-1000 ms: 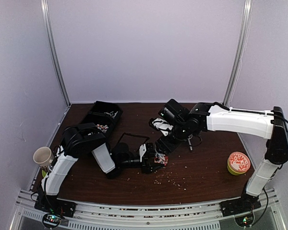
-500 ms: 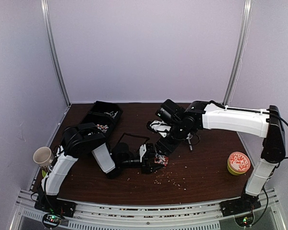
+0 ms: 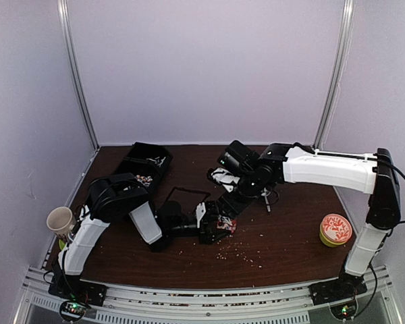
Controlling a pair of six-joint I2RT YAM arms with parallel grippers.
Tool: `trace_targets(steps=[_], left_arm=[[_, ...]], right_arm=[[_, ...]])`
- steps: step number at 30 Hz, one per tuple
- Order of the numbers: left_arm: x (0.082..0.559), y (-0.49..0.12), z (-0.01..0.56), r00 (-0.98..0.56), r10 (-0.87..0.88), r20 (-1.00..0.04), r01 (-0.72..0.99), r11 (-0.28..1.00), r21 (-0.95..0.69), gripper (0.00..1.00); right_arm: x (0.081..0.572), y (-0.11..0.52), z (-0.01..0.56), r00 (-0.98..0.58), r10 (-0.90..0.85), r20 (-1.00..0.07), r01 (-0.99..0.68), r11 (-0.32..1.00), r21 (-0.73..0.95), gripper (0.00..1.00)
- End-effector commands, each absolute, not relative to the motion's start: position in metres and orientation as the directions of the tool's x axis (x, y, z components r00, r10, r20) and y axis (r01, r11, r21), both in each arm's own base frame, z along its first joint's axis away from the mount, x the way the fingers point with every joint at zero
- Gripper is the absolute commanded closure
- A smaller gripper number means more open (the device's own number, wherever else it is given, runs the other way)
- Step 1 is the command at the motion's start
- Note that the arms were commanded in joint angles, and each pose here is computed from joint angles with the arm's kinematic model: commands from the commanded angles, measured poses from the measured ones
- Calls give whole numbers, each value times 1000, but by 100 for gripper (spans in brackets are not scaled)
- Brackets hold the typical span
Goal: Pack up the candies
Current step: Place the box lid on the packing bottle.
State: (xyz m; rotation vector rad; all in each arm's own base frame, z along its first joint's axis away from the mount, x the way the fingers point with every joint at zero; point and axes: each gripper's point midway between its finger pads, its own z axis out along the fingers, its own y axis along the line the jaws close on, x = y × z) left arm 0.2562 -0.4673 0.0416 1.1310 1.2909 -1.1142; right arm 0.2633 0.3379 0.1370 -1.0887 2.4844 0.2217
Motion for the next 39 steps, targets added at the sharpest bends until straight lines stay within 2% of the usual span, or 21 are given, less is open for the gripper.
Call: trace_targets(steps=[1,14,39], left_arm=[[259,-462,31,-7,42,-999,988,155,0,36],[254,-464,29,-10,42,-999,992,126,-5,36],[255,-463,29,-15,40,-999,991,135,-10,36]], right_arm=[[262,339,131,-651,-613,-448,-689,724,10,31],[272,335,171,-574,-608,-548,-708,705,-40,31],[283,340,169,-604,-420,-677,-611,790,54,32]])
